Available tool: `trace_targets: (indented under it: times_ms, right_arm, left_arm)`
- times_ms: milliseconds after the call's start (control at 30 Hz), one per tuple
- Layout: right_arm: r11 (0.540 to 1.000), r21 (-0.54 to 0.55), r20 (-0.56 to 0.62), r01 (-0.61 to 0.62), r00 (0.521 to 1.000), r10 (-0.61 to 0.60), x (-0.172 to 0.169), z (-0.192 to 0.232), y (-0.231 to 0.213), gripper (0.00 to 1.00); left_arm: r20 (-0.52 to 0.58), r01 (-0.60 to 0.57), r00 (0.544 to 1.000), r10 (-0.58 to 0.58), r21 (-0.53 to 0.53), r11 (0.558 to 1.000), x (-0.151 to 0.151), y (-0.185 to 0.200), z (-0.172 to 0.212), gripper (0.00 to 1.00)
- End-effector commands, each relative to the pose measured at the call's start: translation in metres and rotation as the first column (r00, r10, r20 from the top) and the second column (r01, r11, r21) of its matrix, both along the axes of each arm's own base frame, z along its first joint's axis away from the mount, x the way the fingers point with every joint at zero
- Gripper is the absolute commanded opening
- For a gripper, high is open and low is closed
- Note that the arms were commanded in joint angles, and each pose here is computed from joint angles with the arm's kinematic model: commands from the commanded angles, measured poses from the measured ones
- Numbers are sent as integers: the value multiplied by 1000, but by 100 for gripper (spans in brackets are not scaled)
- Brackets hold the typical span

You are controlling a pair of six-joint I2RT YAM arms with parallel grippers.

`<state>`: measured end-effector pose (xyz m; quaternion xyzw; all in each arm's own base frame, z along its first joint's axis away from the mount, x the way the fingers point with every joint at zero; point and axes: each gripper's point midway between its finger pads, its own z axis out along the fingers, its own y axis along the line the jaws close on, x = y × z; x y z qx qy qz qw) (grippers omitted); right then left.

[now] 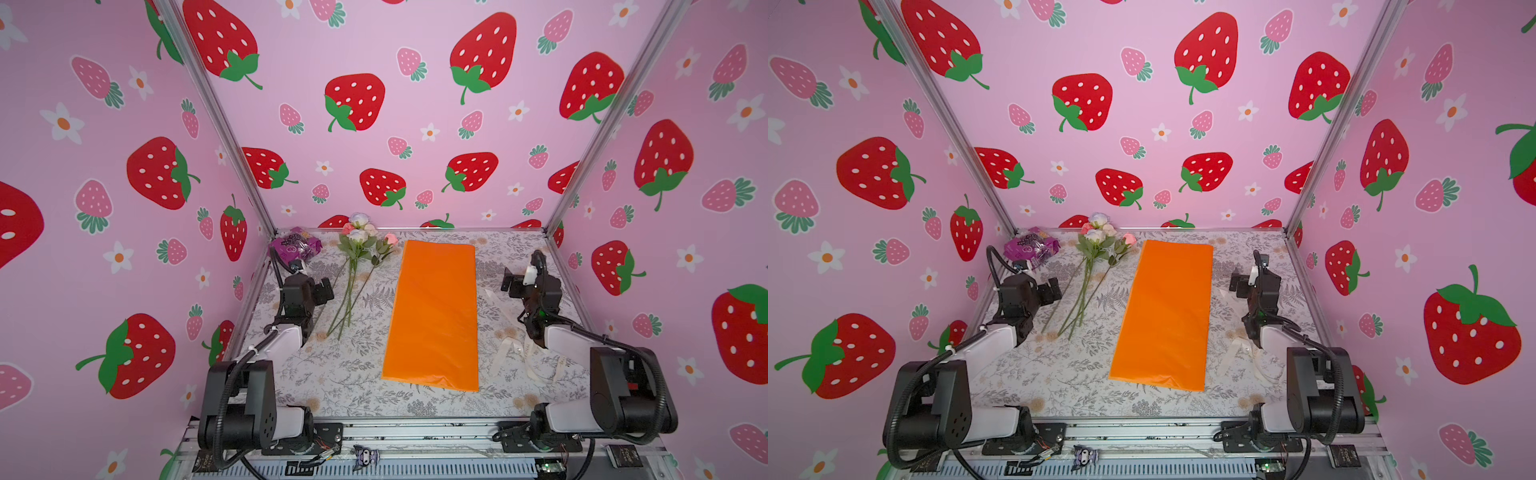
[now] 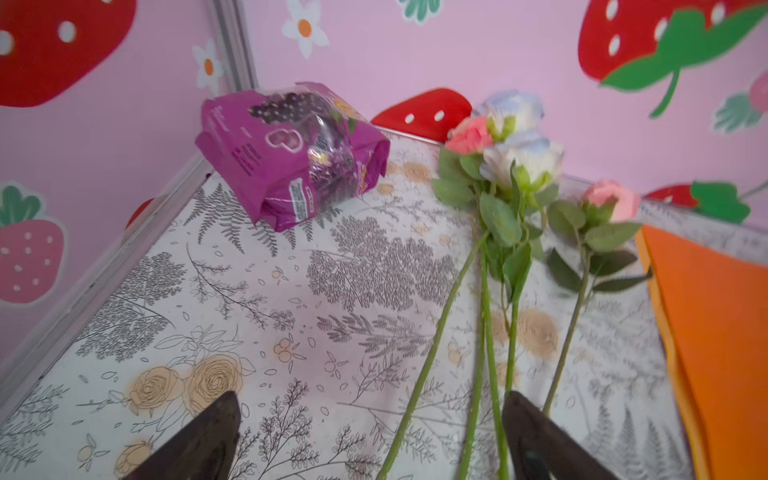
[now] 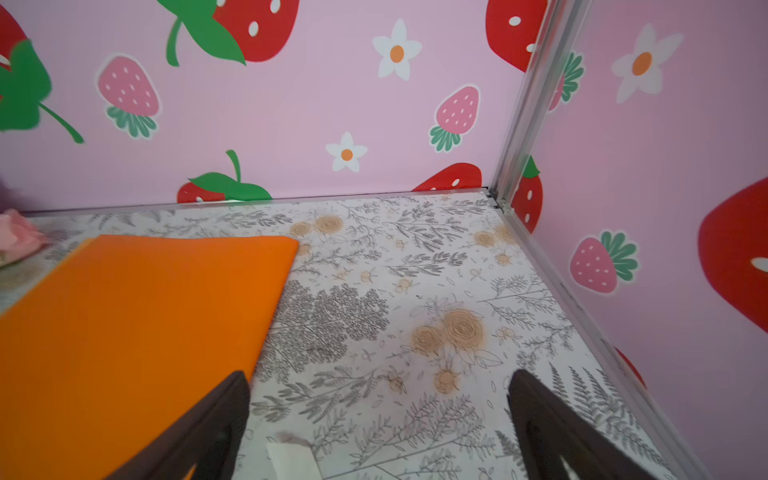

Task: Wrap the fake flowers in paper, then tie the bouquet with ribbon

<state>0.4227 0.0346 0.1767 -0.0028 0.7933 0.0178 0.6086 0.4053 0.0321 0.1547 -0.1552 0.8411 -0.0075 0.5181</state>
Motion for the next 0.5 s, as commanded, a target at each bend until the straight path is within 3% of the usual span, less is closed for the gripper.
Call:
trace_targets:
  times_ms: [0, 100, 167, 267, 467]
  right_arm:
    - [974, 215, -280, -64, 952, 124, -30, -54, 26, 96]
    - [910, 379, -339, -171, 889, 309, -43, -64, 61, 80]
    - [900, 434, -443, -46, 859, 258, -53, -85, 55, 72]
    - [882, 469, -527, 45, 815, 239, -74, -108, 52, 63]
    - [886, 447, -632, 126, 745, 213, -99, -144, 43, 55]
  left_arm:
    - [-175, -21, 984, -20, -232, 973, -20, -18, -16, 99]
    - [-146, 164, 959, -244, -420, 893, -21, -66, -14, 97]
    - [-141, 218, 934, -329, -504, 836, -27, -88, -15, 96]
    - [-143, 264, 900, -413, -574, 775, -40, -115, -21, 94]
    - [-261, 364, 780, -569, -550, 752, -74, -180, -45, 93]
